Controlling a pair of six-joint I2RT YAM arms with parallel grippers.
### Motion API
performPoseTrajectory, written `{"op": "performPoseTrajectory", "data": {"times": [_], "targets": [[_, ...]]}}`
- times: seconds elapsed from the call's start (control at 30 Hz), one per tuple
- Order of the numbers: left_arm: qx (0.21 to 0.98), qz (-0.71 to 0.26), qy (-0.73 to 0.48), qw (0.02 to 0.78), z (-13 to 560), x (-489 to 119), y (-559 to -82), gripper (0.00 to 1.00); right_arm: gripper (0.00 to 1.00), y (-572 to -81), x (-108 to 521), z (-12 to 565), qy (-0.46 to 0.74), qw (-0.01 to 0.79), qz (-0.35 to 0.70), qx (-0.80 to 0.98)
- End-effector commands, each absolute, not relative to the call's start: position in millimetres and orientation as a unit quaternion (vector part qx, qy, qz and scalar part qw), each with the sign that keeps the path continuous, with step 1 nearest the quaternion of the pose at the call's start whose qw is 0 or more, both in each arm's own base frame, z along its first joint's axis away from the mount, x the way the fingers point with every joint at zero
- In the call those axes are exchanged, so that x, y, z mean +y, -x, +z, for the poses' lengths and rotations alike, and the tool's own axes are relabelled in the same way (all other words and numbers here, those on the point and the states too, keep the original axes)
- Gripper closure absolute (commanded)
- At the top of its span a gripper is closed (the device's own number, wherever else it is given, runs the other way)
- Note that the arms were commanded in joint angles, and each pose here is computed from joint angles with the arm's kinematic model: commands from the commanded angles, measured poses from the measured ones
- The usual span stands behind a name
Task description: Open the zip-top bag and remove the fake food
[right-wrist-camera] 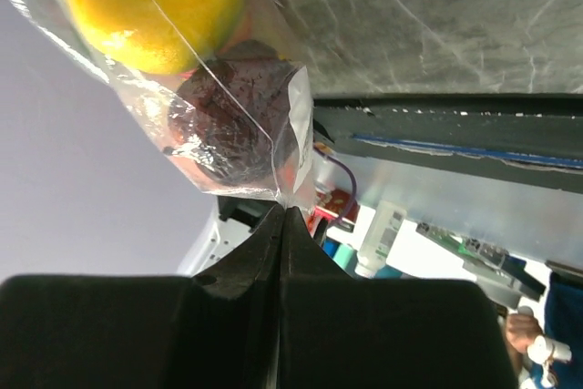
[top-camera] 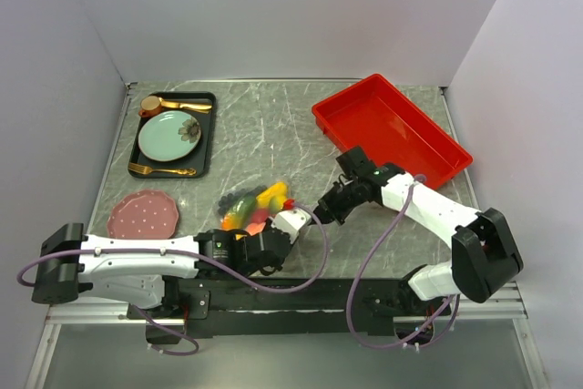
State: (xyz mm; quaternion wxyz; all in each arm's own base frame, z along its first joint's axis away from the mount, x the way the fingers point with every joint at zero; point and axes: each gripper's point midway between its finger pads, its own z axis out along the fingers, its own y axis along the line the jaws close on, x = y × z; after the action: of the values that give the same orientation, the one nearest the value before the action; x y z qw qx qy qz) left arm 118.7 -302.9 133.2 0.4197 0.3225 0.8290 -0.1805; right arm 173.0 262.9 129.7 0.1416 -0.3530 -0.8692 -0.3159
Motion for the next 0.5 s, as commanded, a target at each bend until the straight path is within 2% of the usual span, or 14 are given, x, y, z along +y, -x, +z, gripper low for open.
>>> {"op": "performPoseTrajectory", "data": {"times": [0.0,0.47], "targets": [[0.845,-0.169,-0.298,0.410,127,-284,-113,0.99,1.00,-199,248,151,0.357,0.079,-0.332,-0.870],[0.863,-0.161,-0.247,0.410,123,-270,-115,0.99,1.00,-240,212,157,0.373,0.028,-0.297,-0.879]]}}
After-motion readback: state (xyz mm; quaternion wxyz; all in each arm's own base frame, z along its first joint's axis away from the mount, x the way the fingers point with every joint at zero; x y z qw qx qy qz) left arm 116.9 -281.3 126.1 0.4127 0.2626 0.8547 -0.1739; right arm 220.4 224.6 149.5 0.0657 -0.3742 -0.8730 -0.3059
